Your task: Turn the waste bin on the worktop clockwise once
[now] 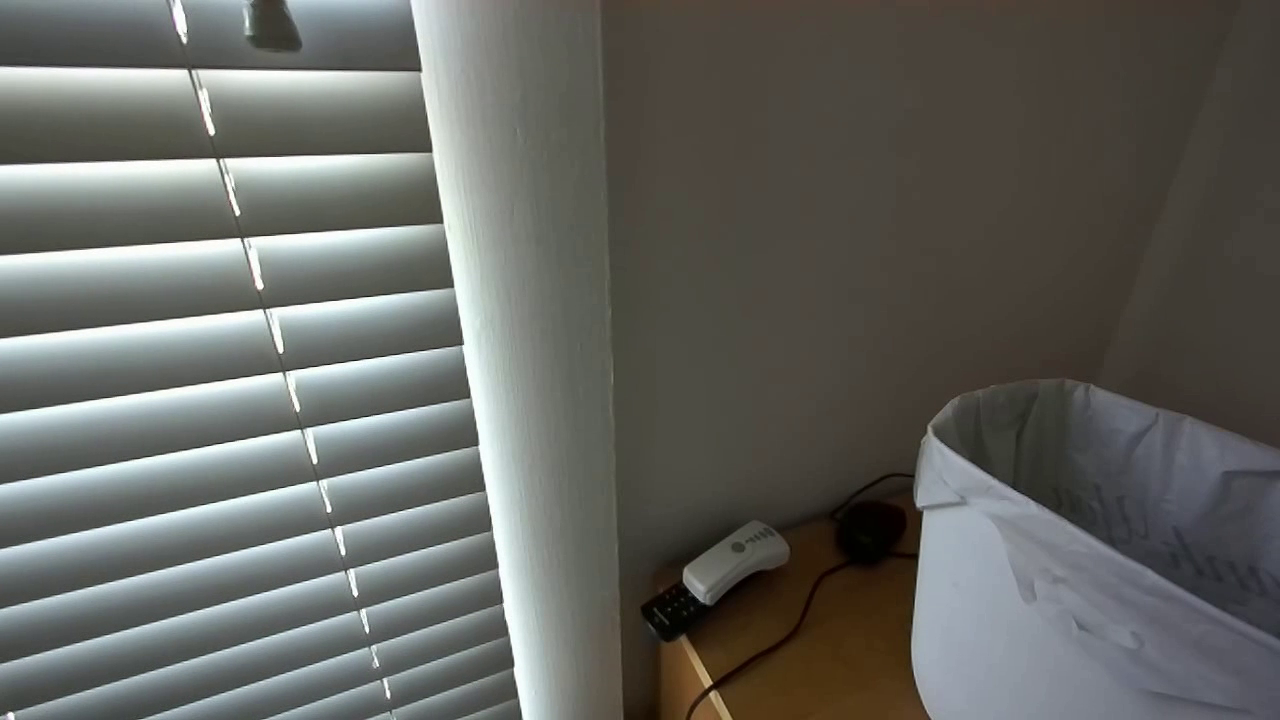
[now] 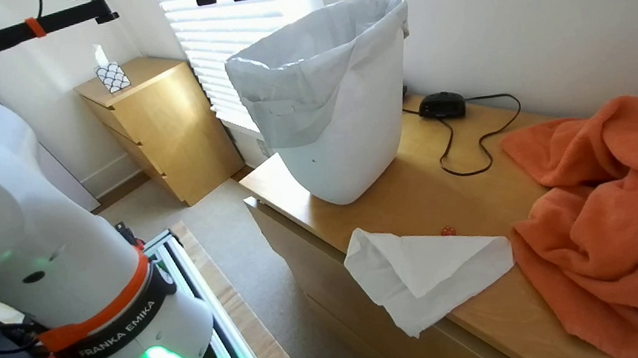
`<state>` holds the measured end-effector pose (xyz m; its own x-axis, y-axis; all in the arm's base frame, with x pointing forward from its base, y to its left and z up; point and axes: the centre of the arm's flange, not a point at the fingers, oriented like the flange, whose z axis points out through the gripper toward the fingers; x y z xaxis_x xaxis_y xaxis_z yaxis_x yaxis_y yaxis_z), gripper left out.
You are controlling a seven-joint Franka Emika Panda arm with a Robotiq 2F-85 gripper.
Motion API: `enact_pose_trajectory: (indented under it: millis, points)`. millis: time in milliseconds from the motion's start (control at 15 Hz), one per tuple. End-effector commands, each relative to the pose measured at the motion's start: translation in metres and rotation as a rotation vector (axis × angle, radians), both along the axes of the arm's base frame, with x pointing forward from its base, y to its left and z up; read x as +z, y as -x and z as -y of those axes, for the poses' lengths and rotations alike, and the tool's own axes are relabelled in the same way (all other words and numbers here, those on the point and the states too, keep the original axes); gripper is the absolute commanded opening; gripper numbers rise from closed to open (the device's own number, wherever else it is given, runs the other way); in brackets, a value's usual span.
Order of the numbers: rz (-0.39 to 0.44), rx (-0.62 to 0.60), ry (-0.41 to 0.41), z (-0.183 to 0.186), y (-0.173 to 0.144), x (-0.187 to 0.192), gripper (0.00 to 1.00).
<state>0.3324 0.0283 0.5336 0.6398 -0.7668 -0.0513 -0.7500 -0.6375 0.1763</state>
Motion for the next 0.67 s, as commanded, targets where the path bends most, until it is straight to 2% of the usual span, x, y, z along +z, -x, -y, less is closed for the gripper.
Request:
enact_pose_trajectory:
  millis: [0,200,600]
  points:
    - [0.030,0.199,0.022,0.0159,0.0166,0.0041,1.00]
    - [0.069,0.357,0.010,0.0189,0.0175,0.0076,1.00]
    - [0.038,0.453,-0.025,0.0231,0.0119,0.0056,1.00]
